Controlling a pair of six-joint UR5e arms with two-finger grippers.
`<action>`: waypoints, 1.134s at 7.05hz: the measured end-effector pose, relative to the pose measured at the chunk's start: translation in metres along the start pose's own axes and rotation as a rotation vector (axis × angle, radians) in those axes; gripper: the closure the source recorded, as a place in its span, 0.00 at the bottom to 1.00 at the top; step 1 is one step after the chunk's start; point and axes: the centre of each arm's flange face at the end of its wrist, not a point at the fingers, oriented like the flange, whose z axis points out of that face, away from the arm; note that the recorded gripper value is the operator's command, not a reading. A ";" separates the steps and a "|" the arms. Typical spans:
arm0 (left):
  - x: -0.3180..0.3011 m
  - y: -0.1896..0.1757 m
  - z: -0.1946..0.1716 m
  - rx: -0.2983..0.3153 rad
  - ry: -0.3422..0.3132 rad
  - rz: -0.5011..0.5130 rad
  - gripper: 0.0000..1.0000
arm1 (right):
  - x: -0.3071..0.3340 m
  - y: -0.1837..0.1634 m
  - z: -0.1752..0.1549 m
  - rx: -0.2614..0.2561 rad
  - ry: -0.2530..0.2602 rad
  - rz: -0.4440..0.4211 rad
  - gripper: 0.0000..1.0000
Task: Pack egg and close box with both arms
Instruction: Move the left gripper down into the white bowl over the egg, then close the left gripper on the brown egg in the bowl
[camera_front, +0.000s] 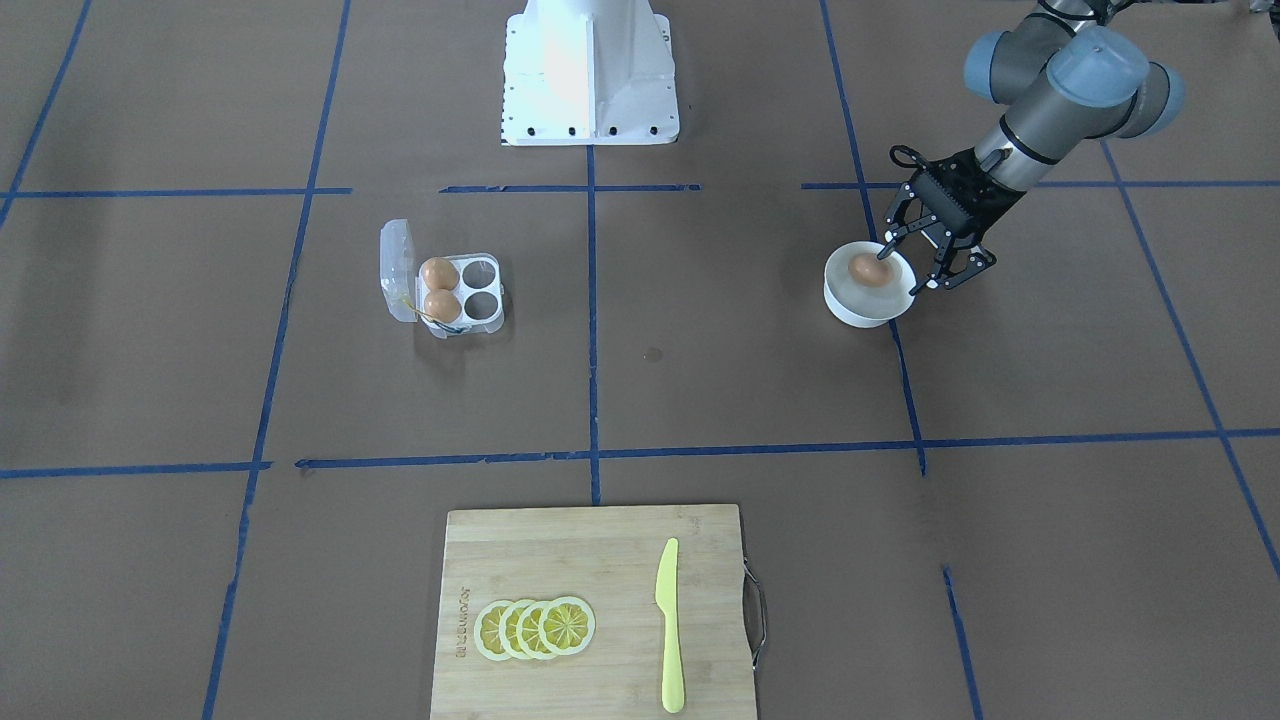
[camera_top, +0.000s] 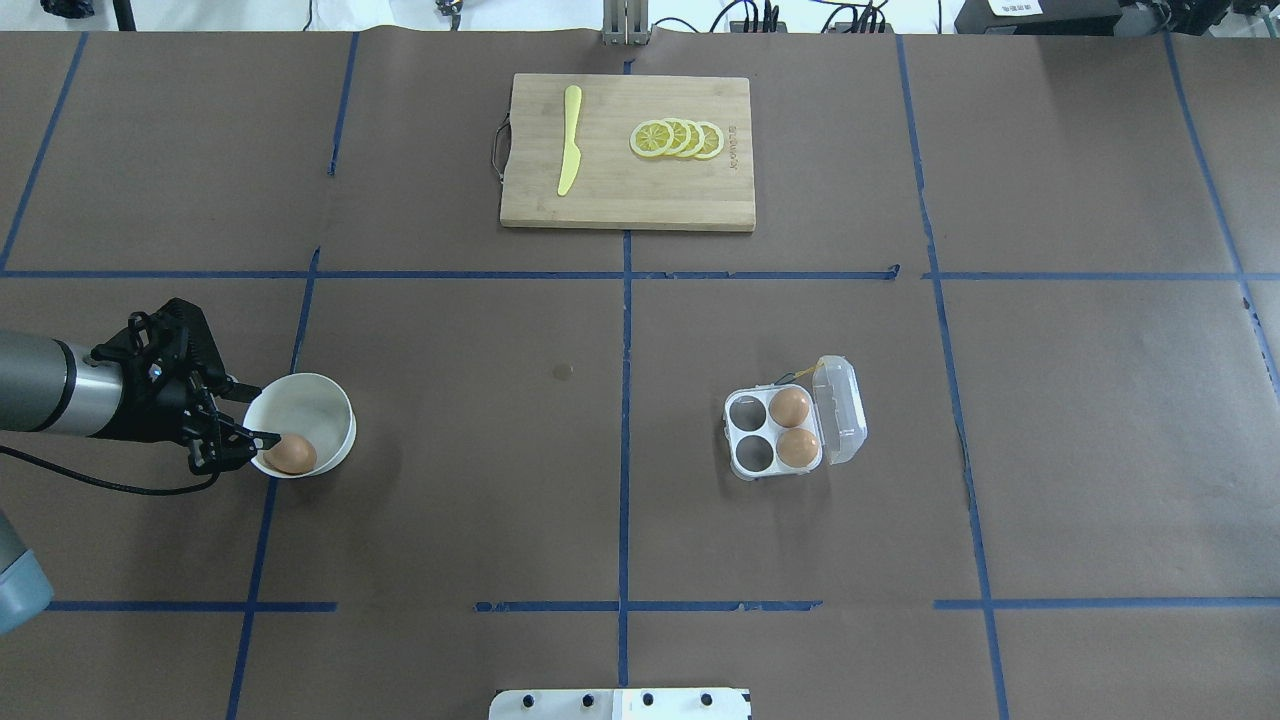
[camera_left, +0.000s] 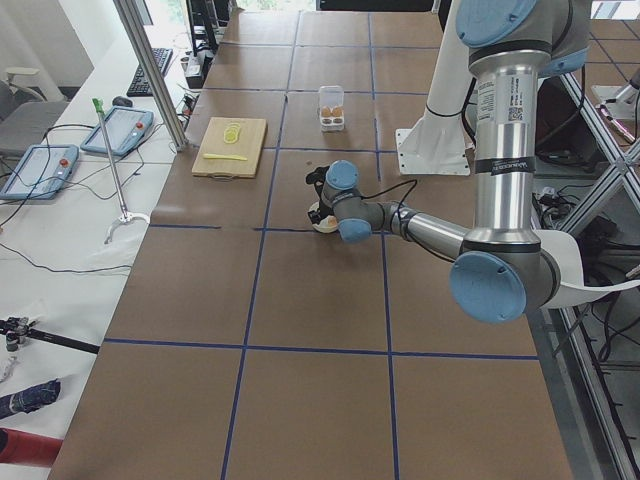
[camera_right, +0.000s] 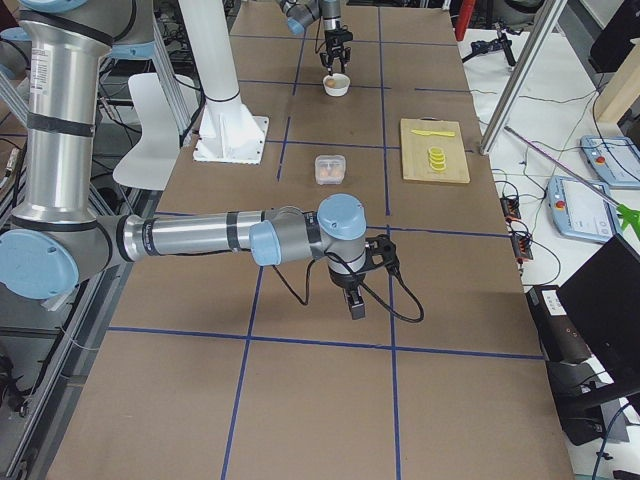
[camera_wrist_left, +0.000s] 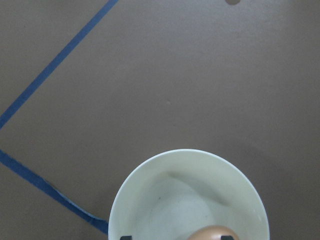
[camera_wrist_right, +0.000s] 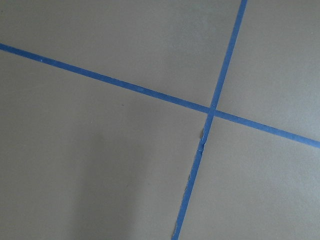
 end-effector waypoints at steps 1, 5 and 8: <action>0.000 0.000 0.001 -0.002 0.000 0.001 0.36 | 0.000 0.001 0.000 0.000 0.000 0.000 0.00; 0.007 -0.002 0.008 -0.005 0.014 0.004 0.37 | 0.001 0.001 0.000 -0.001 0.001 0.003 0.00; 0.017 -0.002 0.022 -0.019 0.037 0.013 0.38 | 0.002 0.001 0.002 -0.004 0.001 0.005 0.00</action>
